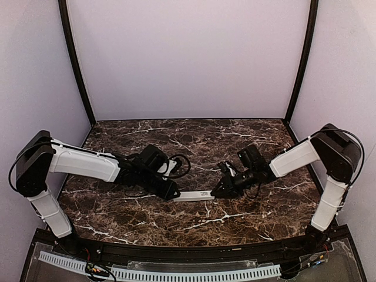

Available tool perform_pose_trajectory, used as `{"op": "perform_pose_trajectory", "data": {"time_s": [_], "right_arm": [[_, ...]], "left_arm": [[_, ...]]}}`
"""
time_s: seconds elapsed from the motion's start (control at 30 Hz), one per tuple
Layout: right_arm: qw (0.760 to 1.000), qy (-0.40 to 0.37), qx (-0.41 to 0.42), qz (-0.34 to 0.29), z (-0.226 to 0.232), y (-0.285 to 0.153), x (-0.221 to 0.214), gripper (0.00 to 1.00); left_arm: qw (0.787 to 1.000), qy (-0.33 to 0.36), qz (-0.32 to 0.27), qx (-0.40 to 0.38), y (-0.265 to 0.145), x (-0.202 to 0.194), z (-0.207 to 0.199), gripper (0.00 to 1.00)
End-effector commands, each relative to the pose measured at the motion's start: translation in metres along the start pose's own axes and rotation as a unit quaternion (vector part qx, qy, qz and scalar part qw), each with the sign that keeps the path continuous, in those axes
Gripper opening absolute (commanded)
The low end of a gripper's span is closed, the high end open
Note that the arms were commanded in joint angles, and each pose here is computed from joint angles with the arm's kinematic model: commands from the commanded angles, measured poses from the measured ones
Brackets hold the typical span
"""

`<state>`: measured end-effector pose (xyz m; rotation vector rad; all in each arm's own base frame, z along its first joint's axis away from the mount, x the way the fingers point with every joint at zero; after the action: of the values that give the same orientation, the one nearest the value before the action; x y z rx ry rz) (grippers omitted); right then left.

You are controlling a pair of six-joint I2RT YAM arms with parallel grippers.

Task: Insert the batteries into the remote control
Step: Load the battery cover onto the remote control without the battery cover, then pick up the remote control from the center of the board.

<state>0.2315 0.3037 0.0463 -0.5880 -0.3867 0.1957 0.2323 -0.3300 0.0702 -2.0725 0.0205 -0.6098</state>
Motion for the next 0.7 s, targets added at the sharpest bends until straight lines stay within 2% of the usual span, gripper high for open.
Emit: {"op": "perform_pose_trajectory", "data": {"time_s": [0.0,0.07,0.23,0.37,0.53,0.67], "right_arm": [[0.999,-0.040,0.008,-0.030,0.009,-0.003,0.023,0.26],[0.998,-0.048,0.011,-0.032,0.012,-0.003,0.028,0.29],[0.998,-0.056,0.015,-0.033,0.013,-0.003,0.037,0.36],[0.997,-0.067,0.031,-0.032,0.018,-0.001,0.045,0.40],[0.995,-0.077,0.052,-0.046,0.024,-0.010,0.056,0.44],[0.993,-0.083,0.051,-0.069,0.024,-0.027,0.063,0.48]], "left_arm": [[0.999,0.007,-0.022,-0.038,-0.023,0.008,-0.011,0.31],[0.999,0.011,-0.032,-0.041,-0.029,0.011,-0.008,0.37],[0.997,0.058,-0.045,-0.037,-0.039,0.015,-0.003,0.62],[0.993,0.113,-0.006,-0.031,-0.033,0.006,-0.001,0.74],[0.985,0.167,0.034,-0.020,-0.021,0.005,0.000,0.80],[0.977,0.206,0.061,-0.001,-0.010,0.002,0.000,0.76]]}}
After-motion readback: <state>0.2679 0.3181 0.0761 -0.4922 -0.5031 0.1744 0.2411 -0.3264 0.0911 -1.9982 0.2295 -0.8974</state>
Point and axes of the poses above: each gripper's point midway between its finger pads, its own y axis out along the fingers, its own z axis along the line the jaws close on, x = y × z, the point moved 2 cm from there along -y, back along the fingers, and after that the axes turned 11 degrees about -y, right-handed, at the moved point
